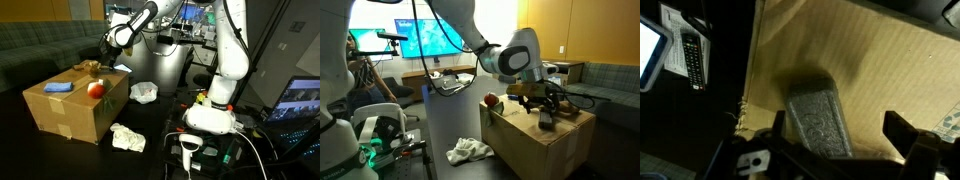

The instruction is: Put the objects on the box onto the table and the objects on the table on to the box

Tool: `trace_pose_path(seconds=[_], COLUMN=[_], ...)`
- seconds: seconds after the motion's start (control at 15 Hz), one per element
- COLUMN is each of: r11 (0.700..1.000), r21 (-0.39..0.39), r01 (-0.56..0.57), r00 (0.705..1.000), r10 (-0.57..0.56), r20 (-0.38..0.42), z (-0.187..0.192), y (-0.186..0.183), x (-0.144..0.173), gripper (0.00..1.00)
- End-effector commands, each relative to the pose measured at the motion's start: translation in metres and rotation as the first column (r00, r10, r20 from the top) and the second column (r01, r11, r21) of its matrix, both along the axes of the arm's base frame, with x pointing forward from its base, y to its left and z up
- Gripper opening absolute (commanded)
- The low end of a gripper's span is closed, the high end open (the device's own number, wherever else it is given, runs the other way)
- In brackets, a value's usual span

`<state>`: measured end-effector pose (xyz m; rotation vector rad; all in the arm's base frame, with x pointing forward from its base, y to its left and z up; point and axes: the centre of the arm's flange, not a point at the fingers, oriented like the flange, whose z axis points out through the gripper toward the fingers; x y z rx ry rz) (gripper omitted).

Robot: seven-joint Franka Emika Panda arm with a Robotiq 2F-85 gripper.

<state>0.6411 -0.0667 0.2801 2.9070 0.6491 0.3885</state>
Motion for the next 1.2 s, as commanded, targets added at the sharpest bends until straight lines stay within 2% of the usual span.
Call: trace_pose_path(seconds=[0.0, 0.27, 0.53, 0.73, 1.13], r11=[0.994, 0.958, 0.932, 0.934, 0.959], r21=[-0.031, -0.041, -0.059, -0.073, -0.052], r01=[-0.105, -0.283, -0.356, -0.350, -0.278], r00=[0.994, 0.959, 0.934, 0.936, 0.957], r10=[0.106, 0.283, 0.355, 0.347, 0.272], r20=[0.024, -0.009, -0.035, -0.050, -0.099], z=[0.022, 0.025, 0.019, 0.011, -0.012], y=[-0.005, -0.004, -0.010, -0.015, -0.018], x=[0.000, 0.015, 0.023, 0.029, 0.035], gripper=[1.00, 1.00, 1.00, 1.00, 1.00])
